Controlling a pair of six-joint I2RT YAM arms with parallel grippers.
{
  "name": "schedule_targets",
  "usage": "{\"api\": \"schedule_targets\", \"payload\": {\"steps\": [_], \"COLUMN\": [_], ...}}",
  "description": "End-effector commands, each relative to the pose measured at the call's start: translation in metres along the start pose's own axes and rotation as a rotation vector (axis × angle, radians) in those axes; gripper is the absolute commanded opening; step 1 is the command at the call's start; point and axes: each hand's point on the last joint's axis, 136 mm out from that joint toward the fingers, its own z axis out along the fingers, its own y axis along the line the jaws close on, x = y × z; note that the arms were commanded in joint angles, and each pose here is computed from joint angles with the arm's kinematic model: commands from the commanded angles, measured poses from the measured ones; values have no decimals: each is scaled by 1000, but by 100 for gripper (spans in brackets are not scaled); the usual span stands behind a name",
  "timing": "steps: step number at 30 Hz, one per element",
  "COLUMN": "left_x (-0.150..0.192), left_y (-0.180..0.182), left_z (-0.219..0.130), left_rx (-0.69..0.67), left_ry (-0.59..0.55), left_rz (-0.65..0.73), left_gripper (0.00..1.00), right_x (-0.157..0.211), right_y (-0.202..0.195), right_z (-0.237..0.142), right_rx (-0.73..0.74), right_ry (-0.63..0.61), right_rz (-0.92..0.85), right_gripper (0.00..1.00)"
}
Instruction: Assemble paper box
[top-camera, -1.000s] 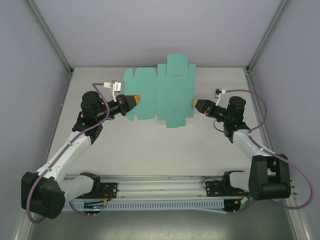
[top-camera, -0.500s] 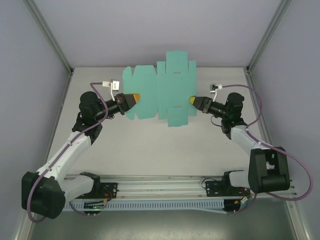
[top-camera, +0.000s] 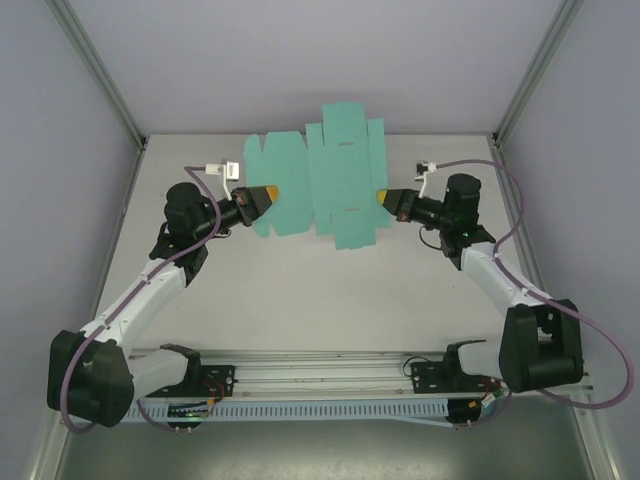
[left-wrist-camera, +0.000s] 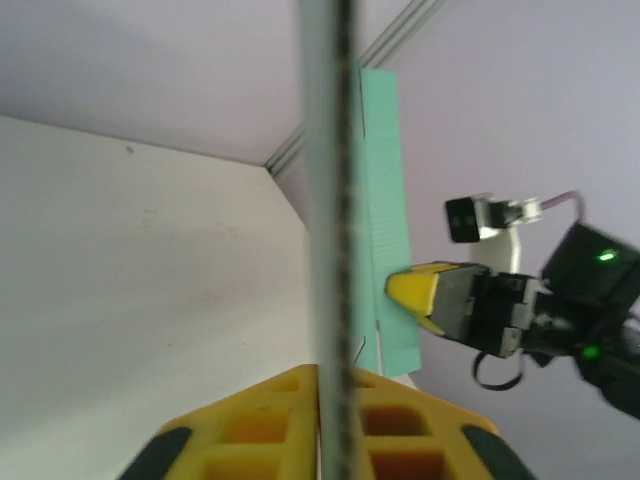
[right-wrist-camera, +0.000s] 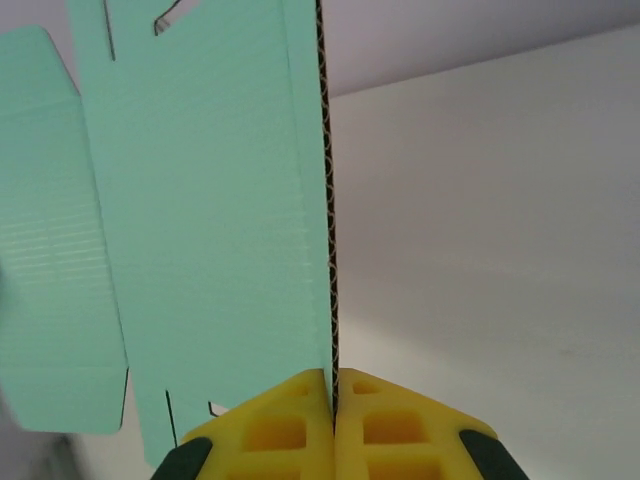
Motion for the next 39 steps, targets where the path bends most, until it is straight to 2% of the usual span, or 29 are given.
{"api": "schedule_targets", "payload": {"steps": [1,2,3,5,6,8,11,15,19,25,30,34,36,39], "left_x": [28,33,38,48,53,64,77,83,79,70,62,50,47,40], "left_y": [20,33,48,79,93,116,130,123,116,116,127,128,119,113], "left_z": [5,3,-1,-13,-21,-37,-47,-33,-9,24,26,23,29,38], "left_rx": [-63,-128,-207,-383,-465,-611,-682,-606,-496,-400,-390,-321,-249,-198], "left_ry": [86,100,111,127,138,168,211,272,305,337,333,300,305,327], "left_rz": [-34,-37,-36,-53,-49,-53,-51,-55,-60,-84,-105,-176,-176,-178], "left_gripper": [39,49,67,96,98,98,99,98,98,99,99,99,98,98], "right_x": [7,6,7,11,13,25,46,58,54,63,71,69,67,66], "right_y": [-5,-6,-6,-7,-9,-9,-9,-18,-36,-66,-72,-64,-57,-52], "right_z": [-11,-13,-15,-16,-16,-13,-5,8,25,61,87,97,101,105], "right_rx": [247,271,273,274,275,245,174,147,220,393,515,550,569,613], "right_ry": [82,90,109,143,167,236,355,477,527,567,489,373,298,253], "right_rz": [-254,-288,-335,-418,-450,-509,-582,-688,-831,-1209,-1506,-1605,-1655,-1745], "right_gripper": [0,0,0,0,0,0,0,0,0,0,0,0,0,0]}}
